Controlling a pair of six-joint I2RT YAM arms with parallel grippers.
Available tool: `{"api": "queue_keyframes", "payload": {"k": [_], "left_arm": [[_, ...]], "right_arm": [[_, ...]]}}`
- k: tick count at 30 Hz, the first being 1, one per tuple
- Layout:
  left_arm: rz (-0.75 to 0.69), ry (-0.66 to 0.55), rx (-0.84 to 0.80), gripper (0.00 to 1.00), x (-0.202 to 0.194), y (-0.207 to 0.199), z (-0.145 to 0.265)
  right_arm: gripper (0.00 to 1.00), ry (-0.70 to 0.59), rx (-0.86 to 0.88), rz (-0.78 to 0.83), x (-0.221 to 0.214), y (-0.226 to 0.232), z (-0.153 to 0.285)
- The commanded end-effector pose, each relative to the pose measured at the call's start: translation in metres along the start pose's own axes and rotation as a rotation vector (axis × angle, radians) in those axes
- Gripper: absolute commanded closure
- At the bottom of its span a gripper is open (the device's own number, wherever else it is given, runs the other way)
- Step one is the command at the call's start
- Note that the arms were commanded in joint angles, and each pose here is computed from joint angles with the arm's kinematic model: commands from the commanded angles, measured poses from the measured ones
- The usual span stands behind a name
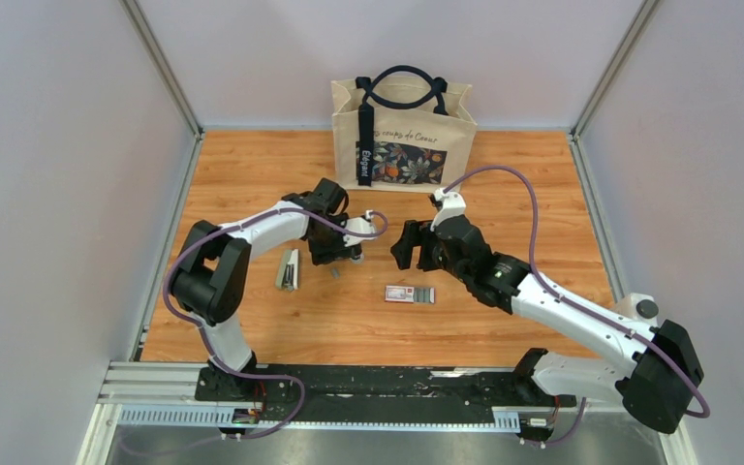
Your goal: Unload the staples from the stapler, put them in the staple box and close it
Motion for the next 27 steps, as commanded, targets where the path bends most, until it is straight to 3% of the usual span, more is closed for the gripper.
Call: {"api": "queue_keyframes", "payload": {"k": [1, 6, 12, 16, 27], "left_arm": [[-0.042, 0.000, 0.010, 0.35, 0.003, 0.000, -0.007], [-0.059, 0.007, -0.013, 0.44, 0.004, -0.003, -0.010], [-0.072, 0.016, -0.028, 0.66, 0.004, -0.005, -0.012], [-0.072, 0.011, -0.017, 0.74, 0.005, -0.007, -0.010], [-0.064, -0.018, -0.002, 0.85, 0.004, -0.016, 0.000]], "right_arm": [[0.17, -0.037, 0.026, -0.006, 0.008, 0.004, 0.001], [0.18, -0.045, 0.033, -0.008, 0.010, 0.005, 0.003], [0.19, -0.045, 0.033, -0.015, 0.010, 0.005, 0.004], [0.20, -0.047, 0.038, -0.021, 0.011, 0.006, 0.005], [0.21, -0.048, 0.035, -0.033, 0.011, 0.006, 0.007]]}}
Point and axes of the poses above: each gripper's point midway between its finger pads, its own z axis back along the fingers, its own y axis along the line the jaws close on, x = y × z, the point moved 10 cm from there along z, back along the fingers, and after that the axes turned 8 degrees about -z, right-handed, at the moved point
